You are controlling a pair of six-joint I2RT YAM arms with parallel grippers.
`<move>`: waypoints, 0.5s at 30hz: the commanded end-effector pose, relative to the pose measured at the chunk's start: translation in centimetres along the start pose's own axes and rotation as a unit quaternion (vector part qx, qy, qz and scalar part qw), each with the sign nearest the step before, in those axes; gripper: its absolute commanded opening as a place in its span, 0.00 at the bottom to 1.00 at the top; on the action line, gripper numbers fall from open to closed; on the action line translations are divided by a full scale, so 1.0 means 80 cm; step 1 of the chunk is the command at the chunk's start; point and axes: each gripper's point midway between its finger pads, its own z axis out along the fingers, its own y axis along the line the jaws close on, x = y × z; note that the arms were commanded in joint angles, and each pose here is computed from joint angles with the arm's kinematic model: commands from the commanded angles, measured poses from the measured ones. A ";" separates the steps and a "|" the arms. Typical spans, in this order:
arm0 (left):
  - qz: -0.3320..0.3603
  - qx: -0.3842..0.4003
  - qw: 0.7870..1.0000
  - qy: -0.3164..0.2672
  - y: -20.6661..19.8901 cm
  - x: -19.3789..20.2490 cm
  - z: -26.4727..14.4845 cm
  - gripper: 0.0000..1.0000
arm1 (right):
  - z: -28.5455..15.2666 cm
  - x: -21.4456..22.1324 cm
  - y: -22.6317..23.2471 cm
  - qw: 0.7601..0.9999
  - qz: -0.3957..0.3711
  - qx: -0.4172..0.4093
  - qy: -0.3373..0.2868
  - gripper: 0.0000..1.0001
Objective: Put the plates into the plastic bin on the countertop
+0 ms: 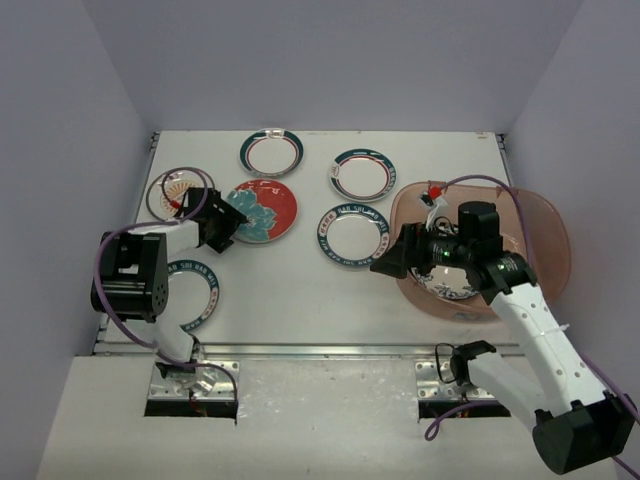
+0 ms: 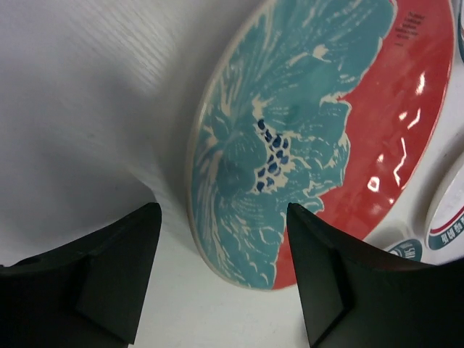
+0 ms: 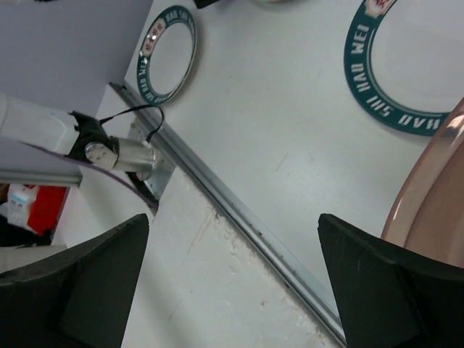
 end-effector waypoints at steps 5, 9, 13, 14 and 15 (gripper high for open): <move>-0.001 0.044 0.999 -0.007 -0.011 -0.028 0.026 0.57 | -0.017 -0.022 0.064 0.988 -0.083 -0.120 -0.059 0.99; -0.019 0.047 0.999 0.007 -0.002 -0.016 0.031 0.39 | -0.029 -0.024 0.080 0.982 -0.101 -0.139 -0.075 0.99; -0.027 0.046 0.999 0.009 0.005 -0.010 0.032 0.32 | -0.030 -0.030 0.076 0.984 -0.099 -0.124 -0.087 0.99; -0.029 0.044 0.999 0.013 0.008 -0.008 0.034 0.28 | -0.029 -0.032 0.075 0.984 -0.097 -0.119 -0.087 0.99; -0.033 0.043 0.998 0.016 0.011 -0.007 0.036 0.21 | -0.028 -0.033 0.072 0.985 -0.094 -0.114 -0.087 0.99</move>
